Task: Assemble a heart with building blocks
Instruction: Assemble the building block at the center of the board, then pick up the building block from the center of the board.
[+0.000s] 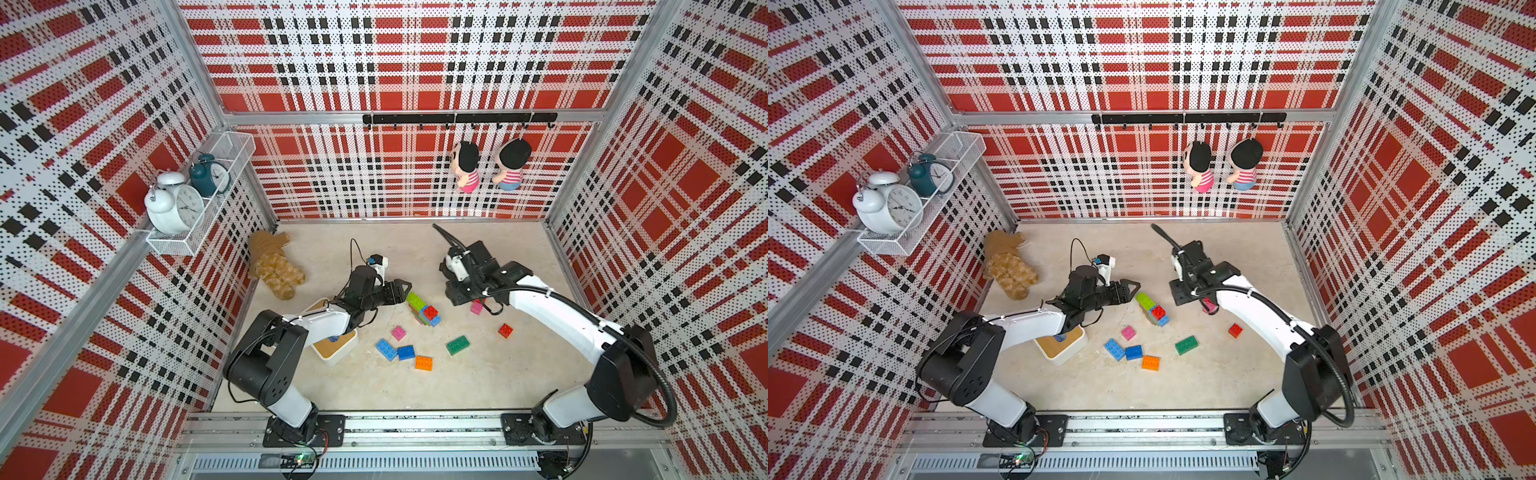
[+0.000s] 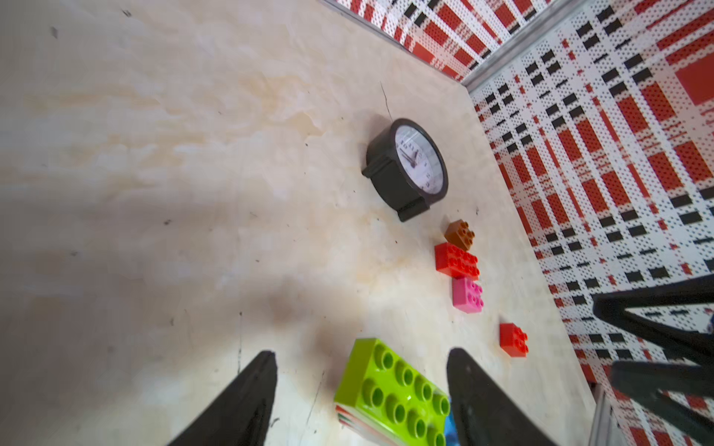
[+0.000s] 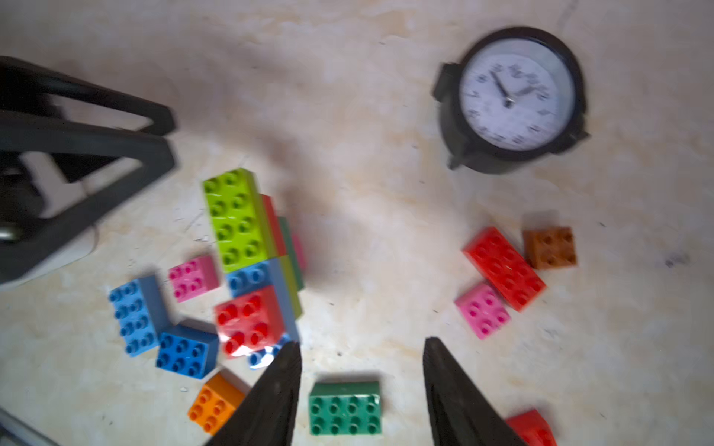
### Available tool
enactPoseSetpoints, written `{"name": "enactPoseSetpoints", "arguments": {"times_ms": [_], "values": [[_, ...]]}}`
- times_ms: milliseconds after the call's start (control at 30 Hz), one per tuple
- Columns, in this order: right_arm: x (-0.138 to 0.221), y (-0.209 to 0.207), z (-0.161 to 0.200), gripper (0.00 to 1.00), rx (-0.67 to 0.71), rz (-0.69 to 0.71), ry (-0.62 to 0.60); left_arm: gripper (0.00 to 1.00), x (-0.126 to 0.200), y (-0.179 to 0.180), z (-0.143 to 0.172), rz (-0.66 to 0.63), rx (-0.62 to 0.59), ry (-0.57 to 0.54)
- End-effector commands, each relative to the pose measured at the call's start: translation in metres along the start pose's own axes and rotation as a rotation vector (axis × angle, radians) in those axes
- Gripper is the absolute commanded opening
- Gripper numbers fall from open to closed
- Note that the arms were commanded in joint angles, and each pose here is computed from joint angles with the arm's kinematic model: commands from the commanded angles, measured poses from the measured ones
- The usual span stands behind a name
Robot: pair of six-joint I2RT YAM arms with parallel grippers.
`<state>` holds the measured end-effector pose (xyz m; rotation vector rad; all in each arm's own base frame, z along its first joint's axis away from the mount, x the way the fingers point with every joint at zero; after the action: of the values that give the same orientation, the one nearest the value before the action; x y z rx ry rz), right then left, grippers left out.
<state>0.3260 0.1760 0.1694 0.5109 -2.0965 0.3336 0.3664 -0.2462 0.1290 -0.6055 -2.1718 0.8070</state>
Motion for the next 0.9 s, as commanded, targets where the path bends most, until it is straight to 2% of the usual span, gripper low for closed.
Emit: {"name": "enactPoseSetpoints", "arguments": {"times_ms": [0, 133, 200, 433, 633, 867], "values": [[0.004, -0.038, 0.018, 0.50, -0.135, 0.080, -0.023, 0.73, 0.006, -0.019, -0.017, -0.070, -0.125, -0.063], [-0.002, -0.067, 0.051, 0.51, -0.284, 0.085, 0.030, 0.73, 0.001, -0.045, -0.011, -0.049, -0.199, -0.052], [-0.007, -0.078, 0.064, 0.48, -0.369, 0.124, 0.073, 0.73, -0.003, -0.059, -0.005, -0.026, -0.236, -0.042], [-0.040, -0.077, 0.072, 0.48, -0.538, 0.117, 0.133, 0.73, -0.019, -0.106, 0.029, 0.050, -0.404, 0.014], [-0.065, -0.080, 0.079, 0.50, -0.587, 0.159, 0.201, 0.73, -0.026, -0.128, 0.052, 0.059, -0.516, 0.050], [-0.084, -0.075, 0.070, 0.55, -0.598, 0.139, 0.209, 0.72, -0.031, -0.126, 0.057, 0.032, -0.542, 0.062]]}}
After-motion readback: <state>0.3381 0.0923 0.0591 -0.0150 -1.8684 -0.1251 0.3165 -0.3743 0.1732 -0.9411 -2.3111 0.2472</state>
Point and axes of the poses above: each gripper's point midway between its finger pads, its own x axis back along the fingers, its own y axis along the line the jaws close on, z = x × y, the point moved 1 cm from there along x, back along the fingers, and after that the axes turned 12 degrees about x, right-handed, at the moved point
